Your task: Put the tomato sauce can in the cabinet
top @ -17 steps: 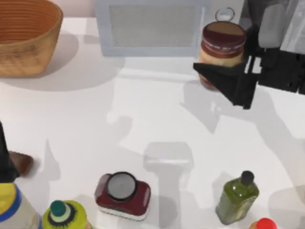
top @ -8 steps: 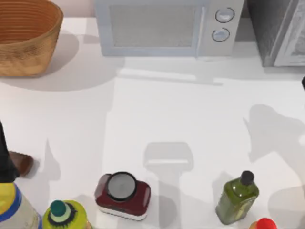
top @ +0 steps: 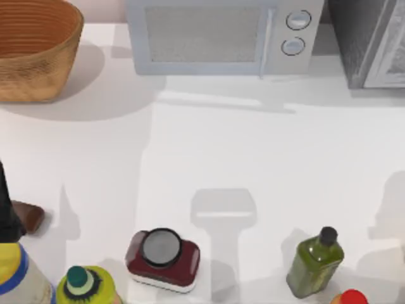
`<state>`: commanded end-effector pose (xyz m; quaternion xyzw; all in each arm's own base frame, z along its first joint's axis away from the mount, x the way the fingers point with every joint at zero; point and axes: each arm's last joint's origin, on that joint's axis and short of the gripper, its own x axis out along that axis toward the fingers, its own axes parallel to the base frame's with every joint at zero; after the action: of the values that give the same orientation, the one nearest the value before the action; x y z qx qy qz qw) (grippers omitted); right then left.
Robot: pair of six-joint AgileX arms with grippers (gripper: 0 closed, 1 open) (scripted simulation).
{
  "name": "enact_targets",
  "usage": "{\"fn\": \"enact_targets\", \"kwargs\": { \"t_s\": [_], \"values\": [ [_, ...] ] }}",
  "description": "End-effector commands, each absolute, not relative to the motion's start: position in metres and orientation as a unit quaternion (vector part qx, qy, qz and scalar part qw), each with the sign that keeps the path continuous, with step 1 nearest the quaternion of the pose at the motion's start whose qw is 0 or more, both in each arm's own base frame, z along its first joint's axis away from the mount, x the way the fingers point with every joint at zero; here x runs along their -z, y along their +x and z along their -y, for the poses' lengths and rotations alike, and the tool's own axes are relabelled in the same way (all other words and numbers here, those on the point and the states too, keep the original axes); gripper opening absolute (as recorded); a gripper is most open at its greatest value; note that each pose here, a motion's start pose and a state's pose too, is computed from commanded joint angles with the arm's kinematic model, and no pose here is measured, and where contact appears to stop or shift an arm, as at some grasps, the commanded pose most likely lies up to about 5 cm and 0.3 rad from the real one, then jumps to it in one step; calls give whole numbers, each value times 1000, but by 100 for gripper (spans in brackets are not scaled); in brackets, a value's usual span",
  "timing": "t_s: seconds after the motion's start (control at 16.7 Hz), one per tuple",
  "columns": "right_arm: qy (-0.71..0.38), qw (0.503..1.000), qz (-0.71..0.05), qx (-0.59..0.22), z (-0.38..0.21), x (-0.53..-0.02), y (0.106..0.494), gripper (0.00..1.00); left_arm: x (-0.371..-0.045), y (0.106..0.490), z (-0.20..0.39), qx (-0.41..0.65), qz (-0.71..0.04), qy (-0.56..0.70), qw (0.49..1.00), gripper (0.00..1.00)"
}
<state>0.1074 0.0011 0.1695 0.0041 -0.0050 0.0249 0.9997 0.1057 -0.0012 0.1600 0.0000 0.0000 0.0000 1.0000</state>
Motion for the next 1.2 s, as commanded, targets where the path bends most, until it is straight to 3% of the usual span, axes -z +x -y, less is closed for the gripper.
{"fn": "enact_targets", "kwargs": {
  "t_s": [0.66,0.9,1.2],
  "values": [
    [0,1000,-12,1,1,-174,106,0,-160,106,1,0,0,0,1000,100],
    [-4,999,-44,8,-1,-225,113,0,-160,106,1,0,0,0,1000,100],
    [-8,997,-70,12,-8,-330,146,0,-160,106,1,0,0,0,1000,100]
  ]
}}
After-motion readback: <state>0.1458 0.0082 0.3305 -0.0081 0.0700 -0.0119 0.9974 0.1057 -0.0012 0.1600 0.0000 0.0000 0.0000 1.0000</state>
